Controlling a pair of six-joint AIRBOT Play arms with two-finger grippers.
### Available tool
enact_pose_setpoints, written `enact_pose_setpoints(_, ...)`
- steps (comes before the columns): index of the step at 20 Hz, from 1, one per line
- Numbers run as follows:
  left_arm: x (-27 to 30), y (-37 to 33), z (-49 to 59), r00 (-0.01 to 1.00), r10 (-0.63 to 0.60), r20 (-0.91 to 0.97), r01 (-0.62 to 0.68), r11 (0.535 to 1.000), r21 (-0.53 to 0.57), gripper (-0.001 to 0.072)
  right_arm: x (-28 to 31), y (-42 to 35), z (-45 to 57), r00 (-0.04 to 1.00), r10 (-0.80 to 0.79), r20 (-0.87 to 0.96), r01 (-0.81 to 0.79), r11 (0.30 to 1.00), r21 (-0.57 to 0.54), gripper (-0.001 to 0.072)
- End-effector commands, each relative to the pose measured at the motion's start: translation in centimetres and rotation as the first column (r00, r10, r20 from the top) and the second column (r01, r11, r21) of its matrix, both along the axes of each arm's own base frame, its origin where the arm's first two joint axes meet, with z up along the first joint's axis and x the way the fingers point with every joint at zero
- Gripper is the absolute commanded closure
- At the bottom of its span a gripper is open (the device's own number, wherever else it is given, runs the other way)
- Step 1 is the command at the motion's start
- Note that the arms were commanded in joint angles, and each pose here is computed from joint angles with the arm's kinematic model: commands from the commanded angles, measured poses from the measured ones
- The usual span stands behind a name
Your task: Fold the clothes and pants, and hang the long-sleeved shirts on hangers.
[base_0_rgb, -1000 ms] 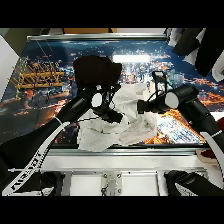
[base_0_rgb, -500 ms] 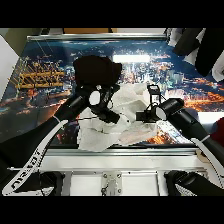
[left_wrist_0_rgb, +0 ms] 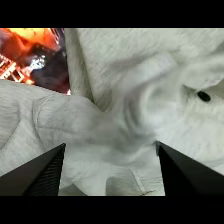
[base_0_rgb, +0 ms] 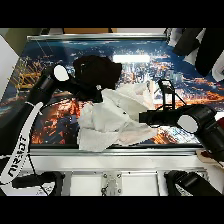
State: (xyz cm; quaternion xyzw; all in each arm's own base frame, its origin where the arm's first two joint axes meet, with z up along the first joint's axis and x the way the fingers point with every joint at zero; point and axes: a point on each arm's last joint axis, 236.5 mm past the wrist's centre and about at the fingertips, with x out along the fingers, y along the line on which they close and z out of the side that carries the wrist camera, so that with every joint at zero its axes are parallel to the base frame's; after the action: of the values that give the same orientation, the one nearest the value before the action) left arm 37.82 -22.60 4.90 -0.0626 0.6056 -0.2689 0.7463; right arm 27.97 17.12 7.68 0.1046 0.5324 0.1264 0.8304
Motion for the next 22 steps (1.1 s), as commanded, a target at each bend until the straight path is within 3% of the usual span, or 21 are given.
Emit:
enact_pose_setpoints(1,0.6,0.0,0.8,0.992,0.117,-0.054,-0.121,0.990,-0.073,0.0106,0.0,1.8,0.8,1.000,0.007,0.015,-0.008,0.997,0.074,0.0697)
enact_pose_setpoints(5,-0.7,-0.4,2.3,0.983,0.183,0.014,-0.184,0.982,0.033,0.0107,0.3,2.0,0.3,1.000,-0.007,-0.002,0.007,0.997,0.076,0.0698)
enact_pose_setpoints(10,-4.6,-9.4,1.8,0.993,0.034,0.114,-0.041,0.997,0.062,0.0107,1.0,2.3,0.8,0.999,-0.015,0.035,0.011,0.995,0.097,0.0697)
enact_pose_setpoints(14,-5.9,-14.5,0.1,0.994,-0.077,0.075,0.070,0.993,0.096,0.0106,0.6,2.5,1.0,0.999,-0.003,0.035,-0.001,0.995,0.096,0.0697)
enact_pose_setpoints(16,-6.0,-14.6,-1.3,0.994,-0.106,0.033,0.099,0.981,0.166,0.0106,0.4,2.7,1.2,0.999,0.005,0.040,-0.009,0.995,0.099,0.0697)
enact_pose_setpoints(22,-5.9,-13.9,-5.4,0.993,-0.104,-0.048,0.113,0.961,0.253,0.0106,0.2,2.7,1.9,0.998,0.008,0.057,-0.014,0.994,0.108,0.0697)
